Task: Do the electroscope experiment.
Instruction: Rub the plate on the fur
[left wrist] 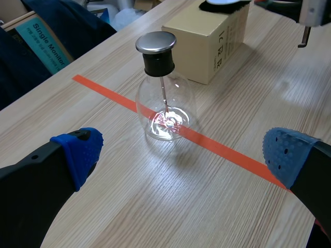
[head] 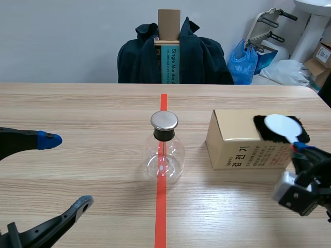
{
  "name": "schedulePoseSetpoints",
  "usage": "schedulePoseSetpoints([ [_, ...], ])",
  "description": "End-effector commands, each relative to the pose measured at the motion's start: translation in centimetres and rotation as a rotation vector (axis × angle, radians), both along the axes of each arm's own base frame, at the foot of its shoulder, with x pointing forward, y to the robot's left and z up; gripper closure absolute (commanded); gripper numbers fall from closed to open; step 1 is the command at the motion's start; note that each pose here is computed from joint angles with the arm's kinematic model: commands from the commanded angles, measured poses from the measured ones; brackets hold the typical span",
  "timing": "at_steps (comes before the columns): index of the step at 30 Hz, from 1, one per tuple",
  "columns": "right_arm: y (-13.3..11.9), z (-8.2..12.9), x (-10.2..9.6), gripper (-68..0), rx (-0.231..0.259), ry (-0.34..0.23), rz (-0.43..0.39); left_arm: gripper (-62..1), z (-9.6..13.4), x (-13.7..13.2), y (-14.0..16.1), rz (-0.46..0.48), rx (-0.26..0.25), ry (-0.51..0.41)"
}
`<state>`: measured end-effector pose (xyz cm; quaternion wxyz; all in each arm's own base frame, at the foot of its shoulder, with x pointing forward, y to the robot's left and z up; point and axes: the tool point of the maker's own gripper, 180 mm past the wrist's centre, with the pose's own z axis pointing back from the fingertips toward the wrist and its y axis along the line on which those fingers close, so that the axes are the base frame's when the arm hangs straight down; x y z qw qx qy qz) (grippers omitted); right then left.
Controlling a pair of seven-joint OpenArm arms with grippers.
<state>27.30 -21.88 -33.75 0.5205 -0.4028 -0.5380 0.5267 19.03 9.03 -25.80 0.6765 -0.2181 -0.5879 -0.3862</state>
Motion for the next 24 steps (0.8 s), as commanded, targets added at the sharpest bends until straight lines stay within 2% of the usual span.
schedulePoseSetpoints([
  [1, -0.6, 0.9, 0.6, -0.8, -0.034, -0.011, 0.022, -62.3, 0.9, 0.2, -0.3, 0.002, -0.029, -0.023],
  [3, 1.5, 0.2, 0.0, -0.8, -0.03, 0.031, 0.154, -62.3, 0.9, 0.2, -0.3, 0.002, -0.029, -0.023],
  [5, 3.3, 0.2, -0.6, -0.8, -0.01, 0.031, 0.248, -62.3, 0.9, 0.2, -0.3, 0.002, -0.029, -0.023],
  [6, 3.3, 0.3, -0.6, -0.8, -0.009, 0.023, 0.243, -62.3, 0.9, 0.2, -0.3, 0.002, -0.029, -0.023],
  [8, 1.3, 0.6, 0.2, -0.8, -0.015, 0.003, 0.113, -62.3, 0.9, 0.2, -0.3, 0.002, -0.029, -0.023],
  [9, 0.1, 0.4, 0.4, -0.8, -0.025, 0.011, 0.052, -62.3, 0.9, 0.2, -0.3, 0.002, -0.029, -0.023],
  [10, -0.7, 0.4, 0.6, -0.8, -0.036, 0.015, 0.018, -62.3, 0.9, 0.2, -0.3, 0.002, -0.029, -0.023],
  [11, -0.7, 0.5, 0.6, -0.8, -0.045, 0.016, 0.028, -62.3, 0.9, 0.2, -0.3, 0.002, -0.029, -0.023],
  [14, 2.5, 0.6, -0.3, -0.8, -0.027, 0.008, 0.213, -62.3, 0.9, 0.2, -0.3, 0.002, -0.029, -0.023],
  [15, 3.1, 0.6, -0.5, -0.8, -0.021, 0.005, 0.243, -62.3, 0.9, 0.2, -0.3, 0.002, -0.029, -0.023],
  [16, 3.1, 0.8, -0.4, -0.8, -0.022, -0.006, 0.236, -62.3, 0.9, 0.2, -0.3, 0.002, -0.029, -0.023],
  [18, 0.8, 1.4, 0.4, -0.8, -0.042, -0.045, 0.096, -62.3, 0.9, 0.2, -0.3, 0.002, -0.029, -0.023],
  [19, -0.5, 1.4, 0.6, -0.8, -0.051, -0.046, 0.023, -62.3, 0.9, 0.2, -0.3, 0.002, -0.029, -0.023],
  [20, -1.1, 1.2, 0.7, -0.8, -0.057, -0.035, -0.007, -62.3, 0.9, 0.2, -0.3, 0.002, -0.029, -0.023],
  [21, -0.9, 1.0, 0.7, -0.8, -0.059, -0.023, 0.011, -62.3, 0.9, 0.2, -0.3, 0.002, -0.029, -0.023],
  [22, 0.2, 0.7, 0.4, -0.8, -0.054, -0.005, 0.075, -62.3, 0.9, 0.2, -0.3, 0.002, -0.029, -0.023],
  [24, 2.7, 0.9, -0.3, -0.8, -0.034, -0.013, 0.213, -62.3, 0.9, 0.2, -0.3, 0.002, -0.029, -0.023],
])
